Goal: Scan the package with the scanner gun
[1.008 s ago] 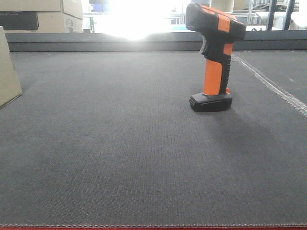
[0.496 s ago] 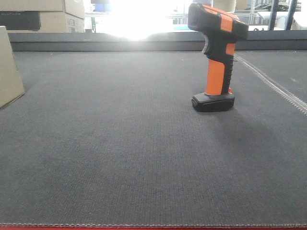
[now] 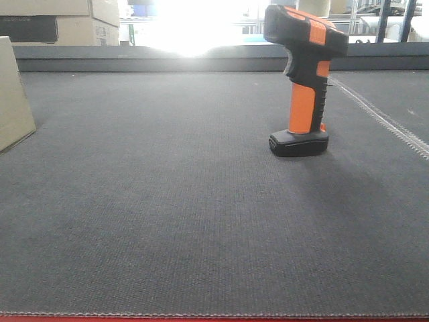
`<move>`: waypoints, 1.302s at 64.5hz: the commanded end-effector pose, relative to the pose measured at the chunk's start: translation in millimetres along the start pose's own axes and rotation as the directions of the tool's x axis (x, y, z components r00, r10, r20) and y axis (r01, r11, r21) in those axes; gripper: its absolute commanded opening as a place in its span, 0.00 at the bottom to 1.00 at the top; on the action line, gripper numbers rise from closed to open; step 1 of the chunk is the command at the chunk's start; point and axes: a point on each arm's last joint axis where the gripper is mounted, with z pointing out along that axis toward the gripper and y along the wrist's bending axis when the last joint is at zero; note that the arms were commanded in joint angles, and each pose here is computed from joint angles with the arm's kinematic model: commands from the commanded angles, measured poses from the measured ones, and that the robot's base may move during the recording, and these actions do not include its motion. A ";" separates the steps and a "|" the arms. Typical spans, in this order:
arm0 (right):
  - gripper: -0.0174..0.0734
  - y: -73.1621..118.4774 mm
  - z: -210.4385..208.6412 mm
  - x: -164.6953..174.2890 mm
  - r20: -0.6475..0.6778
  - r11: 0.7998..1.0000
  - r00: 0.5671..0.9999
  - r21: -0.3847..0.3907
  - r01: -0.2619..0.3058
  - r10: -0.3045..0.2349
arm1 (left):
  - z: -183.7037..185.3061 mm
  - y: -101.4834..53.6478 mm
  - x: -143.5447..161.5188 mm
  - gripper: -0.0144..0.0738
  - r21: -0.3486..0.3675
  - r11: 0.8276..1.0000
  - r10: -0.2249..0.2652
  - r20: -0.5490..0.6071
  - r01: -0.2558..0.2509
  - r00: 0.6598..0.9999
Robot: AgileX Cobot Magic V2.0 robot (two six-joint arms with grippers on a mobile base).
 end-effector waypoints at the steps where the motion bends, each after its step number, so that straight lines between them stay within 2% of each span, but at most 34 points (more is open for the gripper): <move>1: 0.02 -1.0 -0.3 -3.1 0.045 0.999 0.998 0.016 0.033 -0.033 | -0.6 -0.3 -2.5 0.04 0.007 1.000 -0.008 0.026 0.008 1.000; 9: 0.02 -1.5 -0.3 -4.1 0.055 0.999 0.998 0.025 0.034 -0.036 | -0.6 -0.3 -2.5 0.04 0.007 1.000 -0.008 0.026 0.008 1.000; 22: 0.02 -1.8 -0.3 -3.9 0.051 0.994 0.994 0.032 0.100 -0.102 | -0.6 -0.3 -2.5 0.04 0.007 1.000 -0.008 0.026 0.008 1.000; 84: 0.02 -1.8 -0.3 -3.9 0.051 0.994 0.993 0.032 0.100 -0.102 | -0.6 -0.3 -2.5 0.04 0.007 1.000 -0.008 0.026 0.008 1.000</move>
